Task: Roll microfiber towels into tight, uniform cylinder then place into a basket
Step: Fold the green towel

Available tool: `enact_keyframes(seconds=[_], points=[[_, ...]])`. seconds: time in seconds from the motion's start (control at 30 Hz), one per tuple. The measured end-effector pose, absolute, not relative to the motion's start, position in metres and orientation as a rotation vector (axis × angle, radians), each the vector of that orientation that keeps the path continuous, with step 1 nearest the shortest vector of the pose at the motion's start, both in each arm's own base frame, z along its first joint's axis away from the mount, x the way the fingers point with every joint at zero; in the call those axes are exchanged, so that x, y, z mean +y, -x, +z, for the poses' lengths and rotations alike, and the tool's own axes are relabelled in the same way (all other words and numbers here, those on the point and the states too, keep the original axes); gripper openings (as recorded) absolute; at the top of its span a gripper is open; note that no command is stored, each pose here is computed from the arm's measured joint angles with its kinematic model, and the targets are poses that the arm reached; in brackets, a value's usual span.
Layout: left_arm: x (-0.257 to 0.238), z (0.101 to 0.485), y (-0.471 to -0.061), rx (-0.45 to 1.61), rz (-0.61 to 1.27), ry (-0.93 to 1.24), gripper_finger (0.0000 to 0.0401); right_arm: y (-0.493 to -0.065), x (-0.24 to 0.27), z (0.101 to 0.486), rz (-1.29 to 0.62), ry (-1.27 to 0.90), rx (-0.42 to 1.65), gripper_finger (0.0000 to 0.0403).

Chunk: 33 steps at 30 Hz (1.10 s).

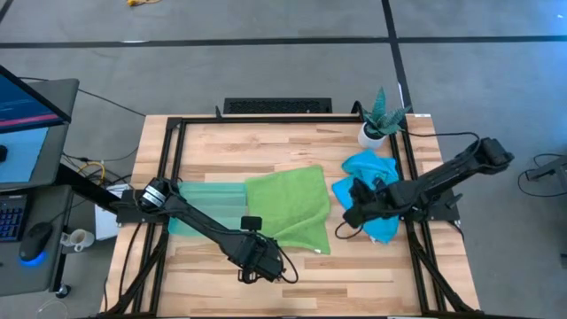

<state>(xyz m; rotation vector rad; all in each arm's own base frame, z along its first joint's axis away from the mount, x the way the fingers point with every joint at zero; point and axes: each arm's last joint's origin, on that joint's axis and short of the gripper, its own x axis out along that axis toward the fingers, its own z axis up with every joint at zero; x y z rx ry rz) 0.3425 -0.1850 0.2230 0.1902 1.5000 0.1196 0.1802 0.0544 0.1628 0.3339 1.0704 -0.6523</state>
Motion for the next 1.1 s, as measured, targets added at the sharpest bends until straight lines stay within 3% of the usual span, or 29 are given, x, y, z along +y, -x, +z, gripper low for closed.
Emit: enact_keyframes(seconds=[0.6,0.83,1.1], points=[[-0.185,0.223,-0.343,1.498,0.115,-0.192,0.0,-0.179,0.014,0.129,-0.996,-0.205,1.352,0.0012],[-0.185,0.223,-0.343,1.498,0.112,-0.195,0.0,-0.176,0.018,0.142,-0.923,-0.211,1.294,0.0016],[-0.185,0.223,-0.343,1.497,0.107,-0.198,0.0,-0.167,0.05,0.173,-0.7,-0.312,1.06,0.0017]])
